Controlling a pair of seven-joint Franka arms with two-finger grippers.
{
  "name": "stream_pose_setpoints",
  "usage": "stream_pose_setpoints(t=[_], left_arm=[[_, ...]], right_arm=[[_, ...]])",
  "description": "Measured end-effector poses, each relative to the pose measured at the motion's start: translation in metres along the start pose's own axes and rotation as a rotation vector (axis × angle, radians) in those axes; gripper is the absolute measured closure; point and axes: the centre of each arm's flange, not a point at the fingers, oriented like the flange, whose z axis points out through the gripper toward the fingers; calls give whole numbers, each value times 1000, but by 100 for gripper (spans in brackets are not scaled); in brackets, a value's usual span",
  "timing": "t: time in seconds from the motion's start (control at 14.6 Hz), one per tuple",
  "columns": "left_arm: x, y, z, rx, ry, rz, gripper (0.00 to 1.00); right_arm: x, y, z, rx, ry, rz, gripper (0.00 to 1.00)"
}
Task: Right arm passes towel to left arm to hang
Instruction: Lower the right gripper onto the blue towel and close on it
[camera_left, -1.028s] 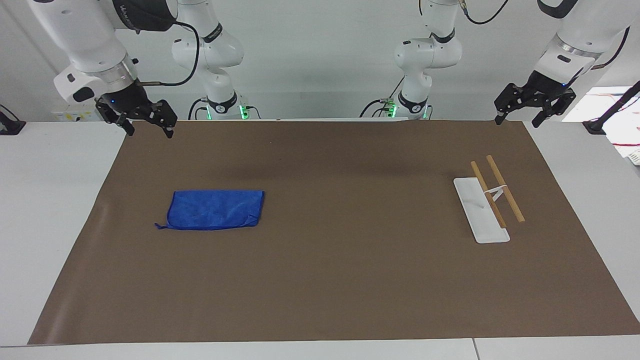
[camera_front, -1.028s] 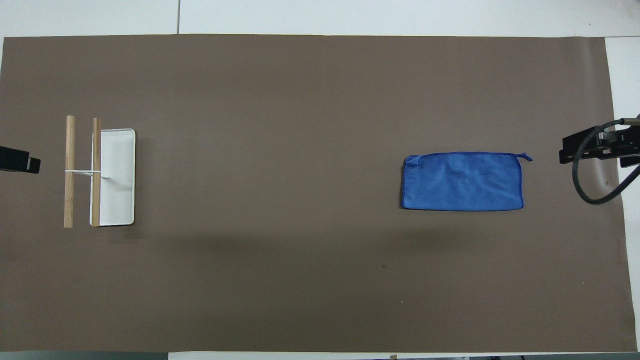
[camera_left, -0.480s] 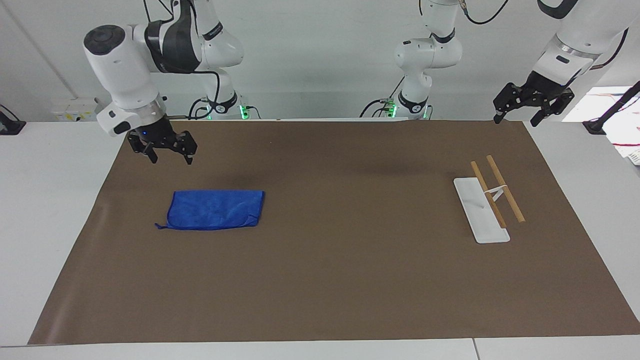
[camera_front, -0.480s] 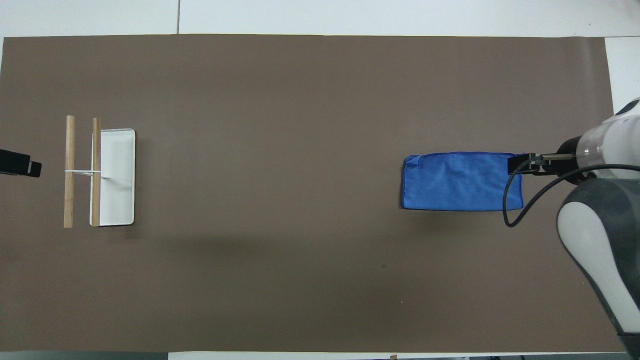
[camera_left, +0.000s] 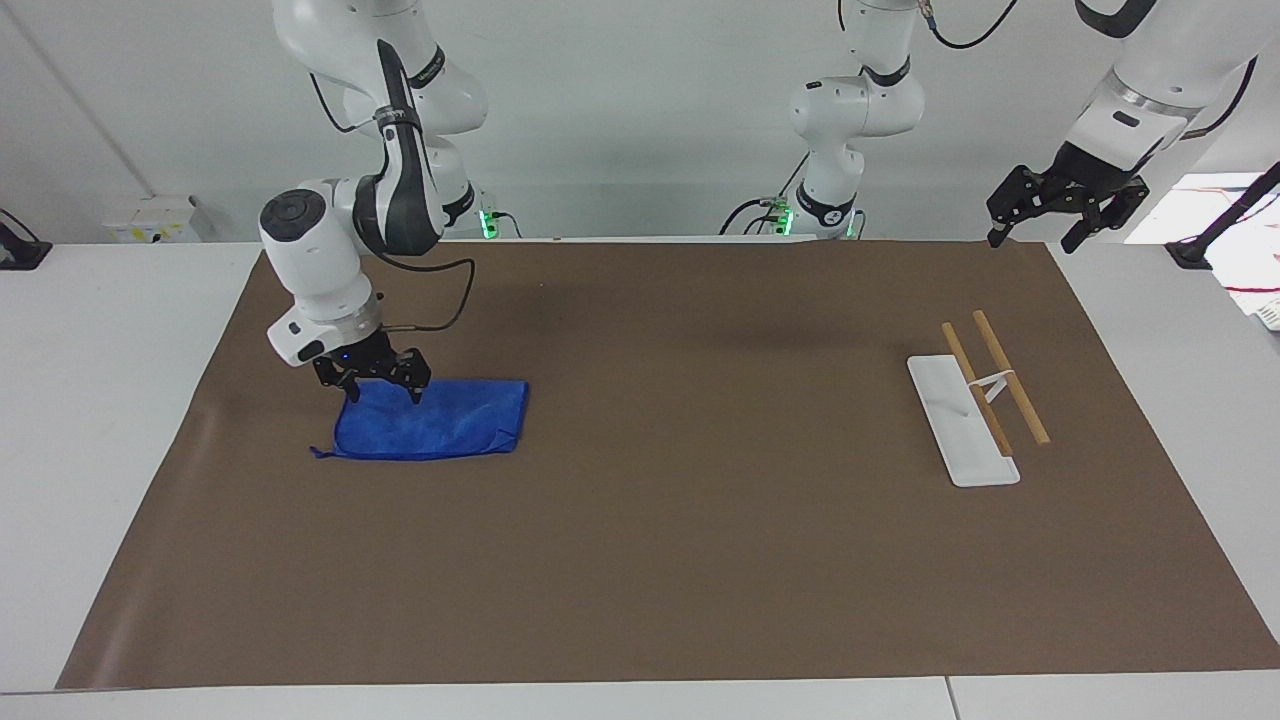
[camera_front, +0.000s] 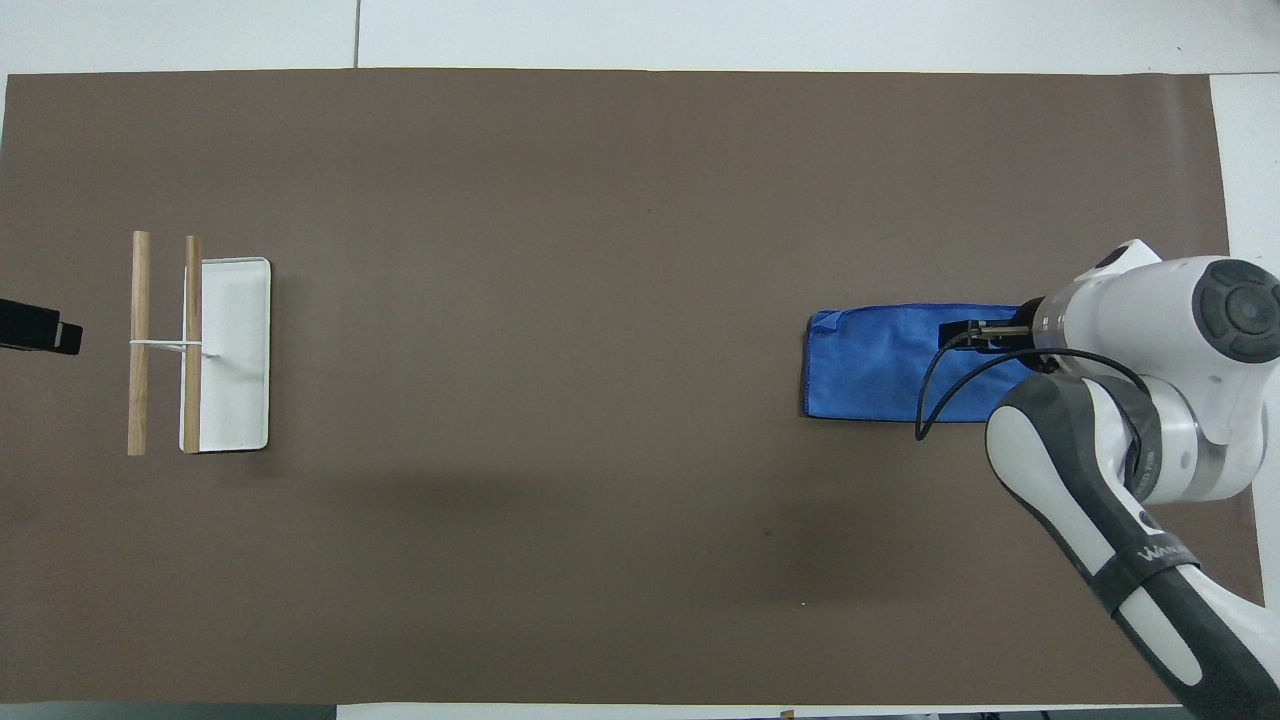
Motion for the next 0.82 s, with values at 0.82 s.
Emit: stream_pose_setpoints(t=[0.82], left_arm=[[0,0,0,0,1,0,0]], right_arm=[[-1,11,59,18,14,-122,13]])
